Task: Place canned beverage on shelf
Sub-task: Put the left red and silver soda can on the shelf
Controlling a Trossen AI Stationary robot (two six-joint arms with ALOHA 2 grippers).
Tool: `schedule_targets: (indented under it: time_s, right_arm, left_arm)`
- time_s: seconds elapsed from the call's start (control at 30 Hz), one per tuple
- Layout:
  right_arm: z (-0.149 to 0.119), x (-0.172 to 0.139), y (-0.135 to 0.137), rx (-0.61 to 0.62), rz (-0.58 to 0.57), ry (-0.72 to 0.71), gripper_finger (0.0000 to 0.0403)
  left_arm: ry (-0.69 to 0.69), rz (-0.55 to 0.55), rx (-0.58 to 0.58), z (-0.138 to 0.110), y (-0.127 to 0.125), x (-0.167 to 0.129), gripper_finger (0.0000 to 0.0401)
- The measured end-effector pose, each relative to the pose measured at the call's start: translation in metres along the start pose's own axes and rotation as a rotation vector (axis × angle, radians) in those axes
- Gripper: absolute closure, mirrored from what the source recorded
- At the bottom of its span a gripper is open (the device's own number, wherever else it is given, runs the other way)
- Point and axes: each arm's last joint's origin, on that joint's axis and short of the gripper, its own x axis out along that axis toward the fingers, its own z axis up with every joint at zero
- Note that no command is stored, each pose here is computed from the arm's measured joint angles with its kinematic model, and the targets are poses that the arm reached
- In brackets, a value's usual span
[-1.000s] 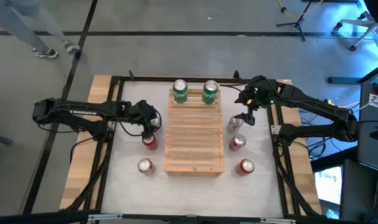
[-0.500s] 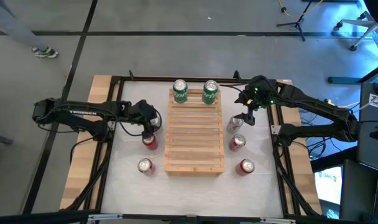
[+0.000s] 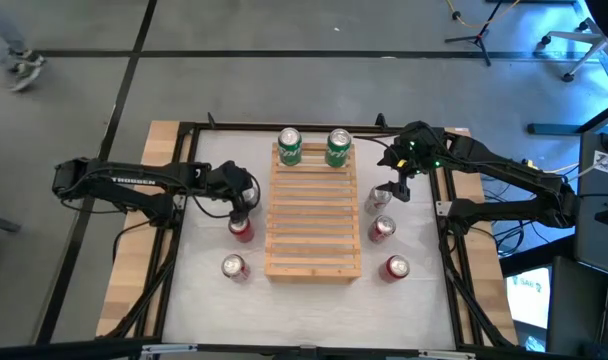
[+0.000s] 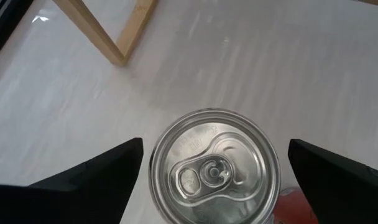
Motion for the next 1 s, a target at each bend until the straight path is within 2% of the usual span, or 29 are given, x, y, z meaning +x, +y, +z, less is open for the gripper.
schedule_targets:
  time_s: [0.33,0.5,1.0]
  right_arm:
    - [0.0000,0.0001,0.0000,0.000,0.000,0.000,0.0027]
    - [0.0000,0.0000,0.0000,0.000,0.000,0.000,0.0027]
    - [0.0000,0.0000,0.0000,0.000,0.000,0.000,0.0027]
  left_arm:
    - [-0.003,0.012,-0.013,0.0002,0.0003,-0.0001,0.0009]
    - [-0.017,0.067,-0.089,0.0008,0.0019,-0.0003,0.0009]
    - [-0.026,0.066,-0.338,0.0008,0.0020,-0.0003,0.0009]
